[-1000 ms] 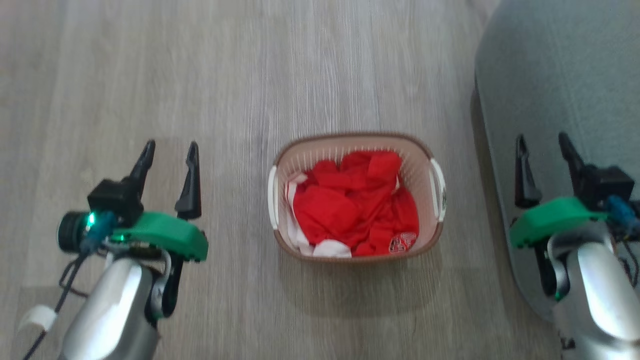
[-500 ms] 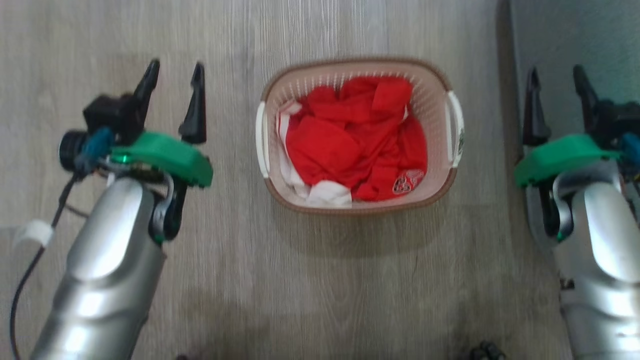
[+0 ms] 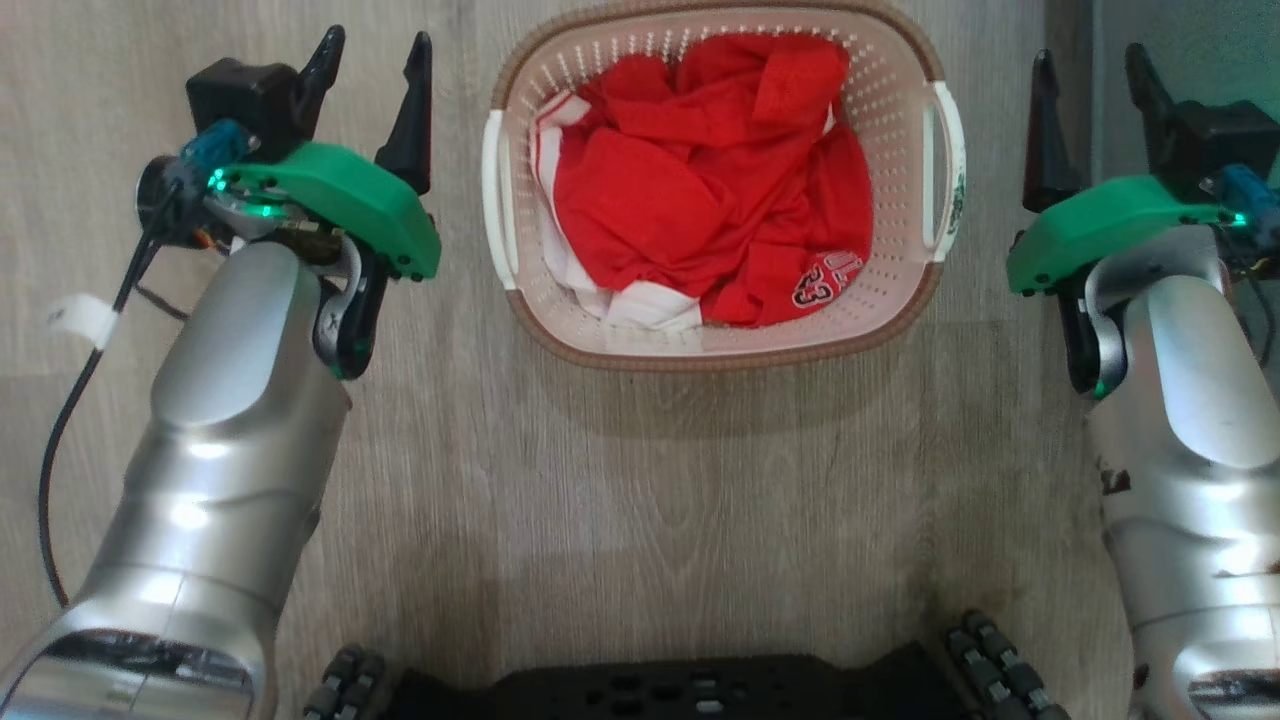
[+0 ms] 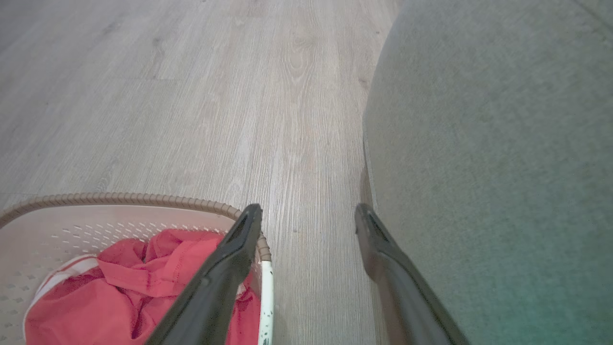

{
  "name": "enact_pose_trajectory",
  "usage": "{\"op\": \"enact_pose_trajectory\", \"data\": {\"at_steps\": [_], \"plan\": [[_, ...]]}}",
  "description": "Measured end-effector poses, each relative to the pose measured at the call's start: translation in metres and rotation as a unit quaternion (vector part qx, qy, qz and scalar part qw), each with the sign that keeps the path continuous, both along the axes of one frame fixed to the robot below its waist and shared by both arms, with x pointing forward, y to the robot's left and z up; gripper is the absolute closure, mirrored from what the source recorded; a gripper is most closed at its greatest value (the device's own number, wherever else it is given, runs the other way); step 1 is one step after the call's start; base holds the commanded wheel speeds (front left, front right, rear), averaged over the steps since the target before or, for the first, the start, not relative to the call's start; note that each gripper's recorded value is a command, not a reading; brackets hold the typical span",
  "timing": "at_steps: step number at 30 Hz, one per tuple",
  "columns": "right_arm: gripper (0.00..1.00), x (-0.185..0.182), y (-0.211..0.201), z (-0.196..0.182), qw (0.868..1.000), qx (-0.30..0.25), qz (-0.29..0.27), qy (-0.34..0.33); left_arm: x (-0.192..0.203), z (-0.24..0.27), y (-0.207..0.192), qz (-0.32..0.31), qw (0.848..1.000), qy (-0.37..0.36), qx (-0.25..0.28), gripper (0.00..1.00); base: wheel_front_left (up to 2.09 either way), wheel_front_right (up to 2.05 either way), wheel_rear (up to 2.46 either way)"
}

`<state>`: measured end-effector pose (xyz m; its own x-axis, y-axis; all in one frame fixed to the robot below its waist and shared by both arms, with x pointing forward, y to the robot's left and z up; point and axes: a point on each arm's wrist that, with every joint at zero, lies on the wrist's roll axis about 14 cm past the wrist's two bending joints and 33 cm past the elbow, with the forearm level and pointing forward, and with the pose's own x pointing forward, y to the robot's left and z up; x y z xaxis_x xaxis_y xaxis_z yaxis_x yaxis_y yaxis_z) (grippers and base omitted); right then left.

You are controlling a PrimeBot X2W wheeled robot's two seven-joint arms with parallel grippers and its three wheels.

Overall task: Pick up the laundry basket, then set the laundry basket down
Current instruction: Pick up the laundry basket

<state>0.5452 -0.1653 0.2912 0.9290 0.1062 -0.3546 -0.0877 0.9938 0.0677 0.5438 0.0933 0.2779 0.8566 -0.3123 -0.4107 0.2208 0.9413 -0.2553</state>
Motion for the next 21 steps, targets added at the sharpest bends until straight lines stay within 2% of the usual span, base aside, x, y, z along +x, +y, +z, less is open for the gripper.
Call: {"op": "enact_pose_trajectory", "data": {"at_steps": [14,21], "plan": [[0.00,-0.012,-0.001,-0.069,0.996,-0.010,0.006,0.087,-0.017,-0.071,-0.022,-0.039,0.995,0.090,0.006,0.00,0.00,0.00,0.00],[0.00,-0.020,0.007,-0.094,0.993,-0.005,0.017,0.116,-0.043,-0.102,-0.032,-0.057,0.988,0.140,0.000,0.00,0.00,0.00,0.00]]}}
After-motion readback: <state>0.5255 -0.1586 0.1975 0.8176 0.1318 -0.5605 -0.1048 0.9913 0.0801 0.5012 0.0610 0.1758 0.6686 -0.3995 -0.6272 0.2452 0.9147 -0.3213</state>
